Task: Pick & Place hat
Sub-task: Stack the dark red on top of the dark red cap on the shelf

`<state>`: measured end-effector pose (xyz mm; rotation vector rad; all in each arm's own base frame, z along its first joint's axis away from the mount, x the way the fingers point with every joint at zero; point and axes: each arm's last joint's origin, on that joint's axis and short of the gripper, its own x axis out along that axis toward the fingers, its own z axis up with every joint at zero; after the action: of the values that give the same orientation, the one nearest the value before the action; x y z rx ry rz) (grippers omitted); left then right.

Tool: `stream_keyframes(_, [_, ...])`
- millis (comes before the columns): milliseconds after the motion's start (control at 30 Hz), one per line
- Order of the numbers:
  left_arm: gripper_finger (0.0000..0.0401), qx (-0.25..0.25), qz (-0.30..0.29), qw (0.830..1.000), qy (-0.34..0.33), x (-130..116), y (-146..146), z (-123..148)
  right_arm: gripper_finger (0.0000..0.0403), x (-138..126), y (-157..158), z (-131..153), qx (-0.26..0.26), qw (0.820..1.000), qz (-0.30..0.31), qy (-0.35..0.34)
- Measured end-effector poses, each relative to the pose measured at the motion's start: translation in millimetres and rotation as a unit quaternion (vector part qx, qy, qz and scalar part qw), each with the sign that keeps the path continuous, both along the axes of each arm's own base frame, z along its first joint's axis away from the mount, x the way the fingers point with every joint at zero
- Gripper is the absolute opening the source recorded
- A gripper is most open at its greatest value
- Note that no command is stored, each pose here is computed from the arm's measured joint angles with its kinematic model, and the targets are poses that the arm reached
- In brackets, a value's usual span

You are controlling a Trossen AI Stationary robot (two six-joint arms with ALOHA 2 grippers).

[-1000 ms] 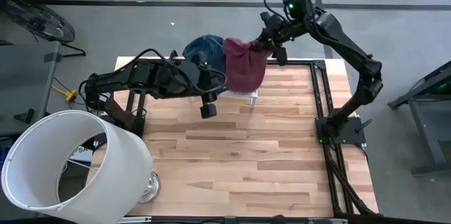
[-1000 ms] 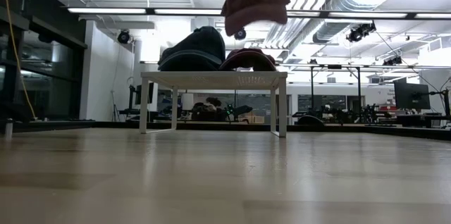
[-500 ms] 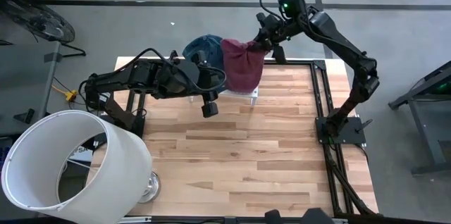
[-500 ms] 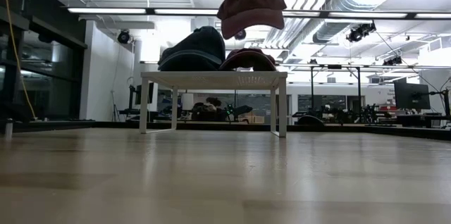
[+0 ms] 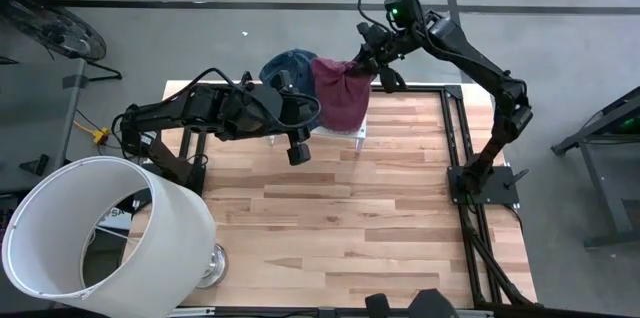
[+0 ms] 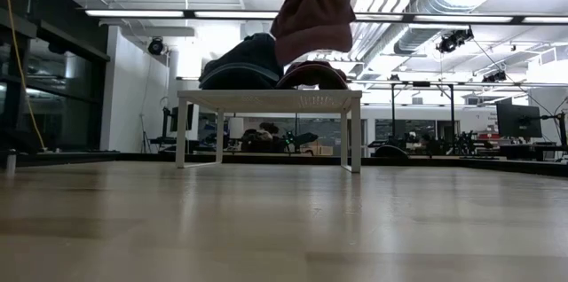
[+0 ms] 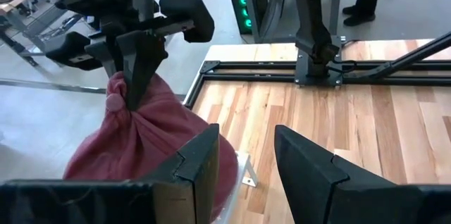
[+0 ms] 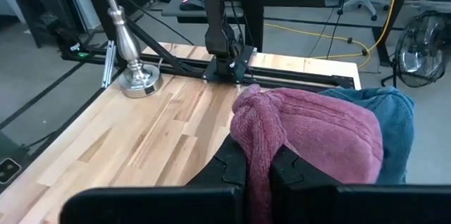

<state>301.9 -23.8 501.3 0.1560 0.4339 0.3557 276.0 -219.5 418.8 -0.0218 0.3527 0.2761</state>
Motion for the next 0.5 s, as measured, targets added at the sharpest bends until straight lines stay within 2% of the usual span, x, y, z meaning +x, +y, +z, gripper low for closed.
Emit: stream_keyframes(500, [0.0135, -0.002, 0.000, 1.000, -0.010, 1, 0, 2, 0.0003, 10, -10, -15, 0.008, 1.000, -0.006, 0.019])
